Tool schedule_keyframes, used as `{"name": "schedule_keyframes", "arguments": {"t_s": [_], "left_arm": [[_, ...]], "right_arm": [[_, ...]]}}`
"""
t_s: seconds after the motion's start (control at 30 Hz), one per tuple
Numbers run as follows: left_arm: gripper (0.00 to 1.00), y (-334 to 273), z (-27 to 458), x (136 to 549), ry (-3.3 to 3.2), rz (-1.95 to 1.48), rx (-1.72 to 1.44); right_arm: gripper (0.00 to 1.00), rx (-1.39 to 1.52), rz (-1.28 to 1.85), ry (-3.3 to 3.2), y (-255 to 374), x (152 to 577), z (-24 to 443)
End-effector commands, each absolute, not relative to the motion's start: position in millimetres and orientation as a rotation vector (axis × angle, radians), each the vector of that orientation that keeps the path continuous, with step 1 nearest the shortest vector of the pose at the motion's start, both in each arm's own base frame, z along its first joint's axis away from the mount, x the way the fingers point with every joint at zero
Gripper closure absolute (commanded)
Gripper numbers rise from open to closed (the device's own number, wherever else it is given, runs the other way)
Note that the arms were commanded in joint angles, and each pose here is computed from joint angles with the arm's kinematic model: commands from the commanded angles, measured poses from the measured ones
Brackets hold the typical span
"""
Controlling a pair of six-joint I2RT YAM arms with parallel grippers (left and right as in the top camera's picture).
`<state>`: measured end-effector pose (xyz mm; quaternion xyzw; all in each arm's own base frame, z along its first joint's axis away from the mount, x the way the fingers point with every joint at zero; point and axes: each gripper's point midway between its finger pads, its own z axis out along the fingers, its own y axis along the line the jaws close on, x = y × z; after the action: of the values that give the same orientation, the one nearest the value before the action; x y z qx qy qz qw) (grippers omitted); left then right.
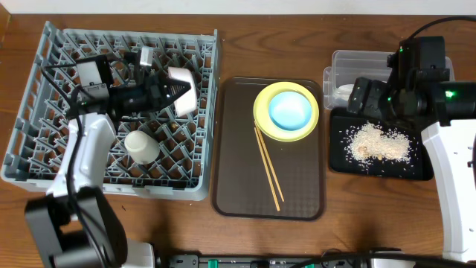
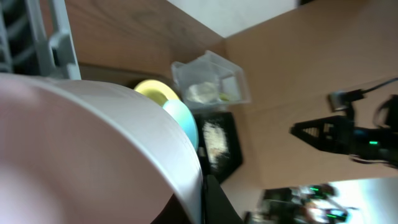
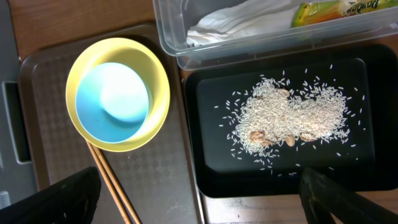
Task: Sort waste into correct bins and load items into the dishwasher
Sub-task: 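Place the white saucer upright into the dish rack with the left gripper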
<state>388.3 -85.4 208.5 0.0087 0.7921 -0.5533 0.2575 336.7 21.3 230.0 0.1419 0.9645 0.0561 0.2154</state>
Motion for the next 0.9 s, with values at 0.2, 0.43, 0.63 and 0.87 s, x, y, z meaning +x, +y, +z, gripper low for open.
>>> {"name": "schedule_keyframes", "arguments": {"t_s": [0.2,0.43,0.63,0.87], "left_arm": [[0.93,-65,194,390,2.102,-1.728,-0.105],[0.92,-31,184,397,2.102,-1.639,-0.223],[0.65,-10,161,401,2.185,-1.500,-0.372],[0.30,10,149,404,2.216,-1.389,-0.452]], "right_arm": [[0.01,0.384,0.140,2.663,18,337,234],[0.01,0.385,0.139,2.666,18,336,234],[0.01,0.385,0.138,2.667,18,336,234],[0.01,0.385,0.139,2.667,18,336,234]]}}
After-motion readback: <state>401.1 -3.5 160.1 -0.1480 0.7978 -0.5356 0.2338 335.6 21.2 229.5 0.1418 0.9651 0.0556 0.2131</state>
